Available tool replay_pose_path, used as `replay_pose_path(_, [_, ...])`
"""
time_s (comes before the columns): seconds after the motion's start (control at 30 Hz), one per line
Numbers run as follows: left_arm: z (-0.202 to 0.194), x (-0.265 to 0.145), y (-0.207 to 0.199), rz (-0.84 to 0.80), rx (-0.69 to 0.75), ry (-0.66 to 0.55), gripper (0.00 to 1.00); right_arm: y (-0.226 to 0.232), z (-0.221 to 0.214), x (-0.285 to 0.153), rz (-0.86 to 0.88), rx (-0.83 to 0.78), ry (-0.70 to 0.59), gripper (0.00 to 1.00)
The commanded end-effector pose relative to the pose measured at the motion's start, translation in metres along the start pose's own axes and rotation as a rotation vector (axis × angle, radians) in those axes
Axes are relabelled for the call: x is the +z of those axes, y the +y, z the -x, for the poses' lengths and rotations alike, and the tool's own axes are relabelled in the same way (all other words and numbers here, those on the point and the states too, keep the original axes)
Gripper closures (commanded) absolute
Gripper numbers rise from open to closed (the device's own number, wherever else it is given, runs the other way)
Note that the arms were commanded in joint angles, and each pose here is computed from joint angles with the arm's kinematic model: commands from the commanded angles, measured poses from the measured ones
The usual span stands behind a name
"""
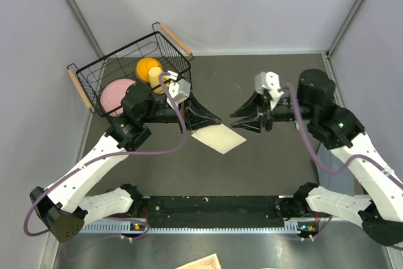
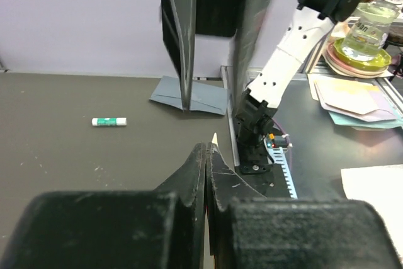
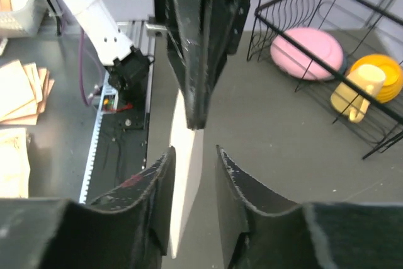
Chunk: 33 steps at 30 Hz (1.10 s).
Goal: Place the letter into the envelope and seal it
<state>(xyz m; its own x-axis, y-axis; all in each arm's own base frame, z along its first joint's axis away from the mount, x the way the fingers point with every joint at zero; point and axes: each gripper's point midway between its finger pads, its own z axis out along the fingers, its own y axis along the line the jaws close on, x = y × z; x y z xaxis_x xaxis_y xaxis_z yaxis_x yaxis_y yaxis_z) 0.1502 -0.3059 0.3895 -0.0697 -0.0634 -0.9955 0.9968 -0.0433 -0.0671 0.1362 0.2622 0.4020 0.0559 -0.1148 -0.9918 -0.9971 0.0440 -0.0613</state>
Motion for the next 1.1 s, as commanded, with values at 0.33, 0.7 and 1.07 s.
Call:
replay_pose_path(0.33, [0.015, -0.004, 0.002, 0.004, 0.019, -0.055, 1.00, -0.006, -0.031, 0.019, -0.021, 0.000, 0.128, 0.67])
replay_pose_path(0.7, [0.010, -0.005, 0.008, 0.011, 0.017, -0.050, 1.00, 0.006, -0.030, 0.024, 0.052, 0.085, 0.118, 0.53])
replay_pose_path(1.07, [-0.002, -0.009, 0.012, 0.015, 0.015, -0.023, 1.00, 0.005, -0.028, 0.024, 0.043, 0.116, 0.121, 0.34])
